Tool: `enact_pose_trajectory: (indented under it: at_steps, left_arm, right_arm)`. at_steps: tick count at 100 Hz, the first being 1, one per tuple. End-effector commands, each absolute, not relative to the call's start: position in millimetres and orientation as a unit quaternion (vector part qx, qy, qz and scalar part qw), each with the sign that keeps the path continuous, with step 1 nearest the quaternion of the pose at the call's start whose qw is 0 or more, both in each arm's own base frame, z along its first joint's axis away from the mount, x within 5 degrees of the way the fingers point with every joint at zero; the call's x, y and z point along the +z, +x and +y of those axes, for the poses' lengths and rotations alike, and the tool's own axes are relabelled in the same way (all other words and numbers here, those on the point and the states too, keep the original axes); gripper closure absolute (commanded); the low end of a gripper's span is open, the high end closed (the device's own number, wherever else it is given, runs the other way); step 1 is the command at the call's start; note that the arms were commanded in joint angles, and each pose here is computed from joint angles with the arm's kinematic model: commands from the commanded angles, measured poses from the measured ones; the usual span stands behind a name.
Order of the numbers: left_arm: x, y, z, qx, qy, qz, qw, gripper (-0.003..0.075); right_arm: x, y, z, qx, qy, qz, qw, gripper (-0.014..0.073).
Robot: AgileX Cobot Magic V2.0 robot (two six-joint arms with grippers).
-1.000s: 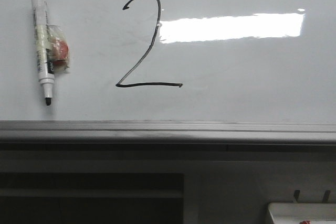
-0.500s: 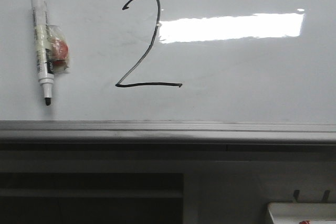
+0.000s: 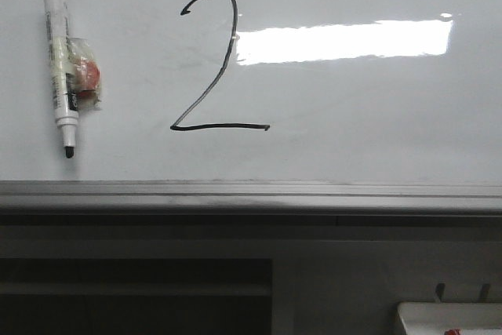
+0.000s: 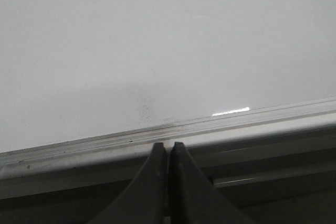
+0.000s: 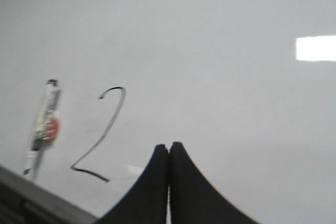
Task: Write number 2 on whiteboard
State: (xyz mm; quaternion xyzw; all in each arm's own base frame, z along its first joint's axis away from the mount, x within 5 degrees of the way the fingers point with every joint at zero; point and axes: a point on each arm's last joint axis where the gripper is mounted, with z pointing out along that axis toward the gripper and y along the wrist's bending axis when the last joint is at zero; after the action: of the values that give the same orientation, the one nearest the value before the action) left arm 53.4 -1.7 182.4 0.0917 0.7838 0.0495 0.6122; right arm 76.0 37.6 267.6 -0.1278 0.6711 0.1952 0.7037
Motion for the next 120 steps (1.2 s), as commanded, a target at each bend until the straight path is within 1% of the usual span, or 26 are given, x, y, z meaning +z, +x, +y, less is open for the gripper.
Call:
enact_pose_trajectory:
  at_steps: [1,9,20,25,38,49,63,67,70,79,91,120]
  left_arm:
    - [184.5,52.9,-1.5,0.053,0.088,0.765,0.636,0.0741]
    - [184.5,52.9,-1.5,0.053,0.088,0.765,0.636,0.0741]
    - [184.5,52.9,-1.5,0.053,0.088,0.765,0.636,0.0741]
    - [184.5,52.9,-1.5,0.053,0.088,0.765,0.636,0.0741]
    - [184.5,52.9,-1.5,0.053,0.088,0.765,0.636,0.0741]
    - [184.5,52.9,-1.5,0.053,0.088,0.765,0.636,0.0741]
    - [184.5,52.9,-1.5,0.053,0.088,0.765,0.636,0.0741]
    - [184.5,52.9,-1.5,0.053,0.088,0.765,0.636,0.0741]
    - [184.5,52.9,-1.5,0.053,0.088,0.765,0.636,0.0741]
    - [184.7,52.9,-1.5,0.053,0.088,0.764,0.637,0.0741]
    - [184.9,53.0,-1.5,0.053,0.088,0.763,0.638,0.0741]
    - [184.9,53.0,-1.5,0.053,0.088,0.763,0.638,0.0741]
  right_arm:
    - [280.9,79.1,30.4,0.178,-0.084,0.650,0.734,0.0657]
    - [280.8,81.4,23.7,0.150,-0.053,0.654,0.740,0.0657]
    - [280.3,83.5,14.7,0.149,0.016,0.656,0.740,0.0657]
    - [278.0,84.3,10.9,0.138,0.037,0.657,0.740,0.0657]
    - [263.7,77.8,2.9,0.098,0.061,0.654,0.748,0.0657]
    - [242.7,67.8,-1.9,0.028,0.044,0.650,0.759,0.0657]
    - [214.5,57.1,-4.4,-0.007,0.047,0.642,0.765,0.0657]
    - [207.6,55.1,-5.1,-0.014,0.049,0.650,0.758,0.0657]
    - [201.4,55.2,-5.9,-0.022,0.052,0.679,0.732,0.0657]
    - [186.7,55.2,-7.3,-0.038,0.051,0.736,0.674,0.0657]
    - [174.6,53.0,-7.6,-0.040,0.053,0.780,0.623,0.0657]
    - [174.3,52.9,-7.6,-0.046,0.046,0.781,0.621,0.0657]
